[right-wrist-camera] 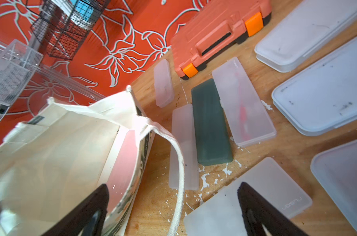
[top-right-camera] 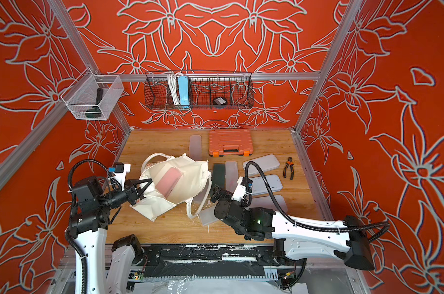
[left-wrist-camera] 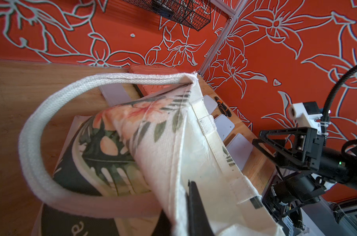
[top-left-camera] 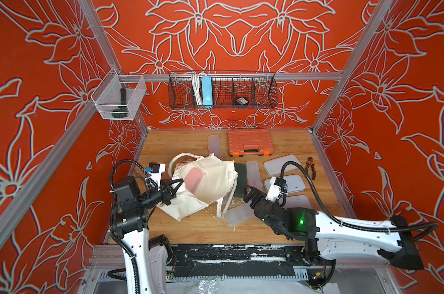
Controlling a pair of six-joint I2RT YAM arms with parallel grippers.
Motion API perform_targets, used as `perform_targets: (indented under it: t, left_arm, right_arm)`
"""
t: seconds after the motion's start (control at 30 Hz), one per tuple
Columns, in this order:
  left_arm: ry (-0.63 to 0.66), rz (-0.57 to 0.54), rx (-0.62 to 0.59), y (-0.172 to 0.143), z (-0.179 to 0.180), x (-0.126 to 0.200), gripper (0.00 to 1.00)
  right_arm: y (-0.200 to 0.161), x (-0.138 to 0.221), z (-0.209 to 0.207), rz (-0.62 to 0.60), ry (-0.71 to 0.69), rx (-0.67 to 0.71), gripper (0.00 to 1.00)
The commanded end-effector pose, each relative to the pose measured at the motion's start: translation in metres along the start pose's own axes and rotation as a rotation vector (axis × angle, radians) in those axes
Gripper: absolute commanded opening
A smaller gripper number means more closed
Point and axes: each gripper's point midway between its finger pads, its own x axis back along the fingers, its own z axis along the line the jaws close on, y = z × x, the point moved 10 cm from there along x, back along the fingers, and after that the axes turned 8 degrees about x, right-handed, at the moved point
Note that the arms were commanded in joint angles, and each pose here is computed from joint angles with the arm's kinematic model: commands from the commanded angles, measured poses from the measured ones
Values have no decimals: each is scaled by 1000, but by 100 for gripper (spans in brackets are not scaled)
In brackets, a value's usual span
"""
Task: Take out the pencil case from the canvas bag
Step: Place the pencil case at the center of the board, then pick up the pencil case from the canvas bag.
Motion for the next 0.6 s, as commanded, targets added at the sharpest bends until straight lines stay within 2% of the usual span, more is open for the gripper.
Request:
perform_targets:
  t: [0.0, 0.37, 0.57]
  left_arm:
    - [-101, -16, -134, 3, -12, 3, 0]
    - [-174, -17, -198, 3, -14, 2, 0]
    - [-182, 3, -242, 4, -15, 2, 0]
  right_arm:
    - [15, 6, 14, -49, 78, 126, 98]
    - [18, 9, 61, 24, 367, 362, 98]
    - [13, 5, 82, 79, 443, 462, 98]
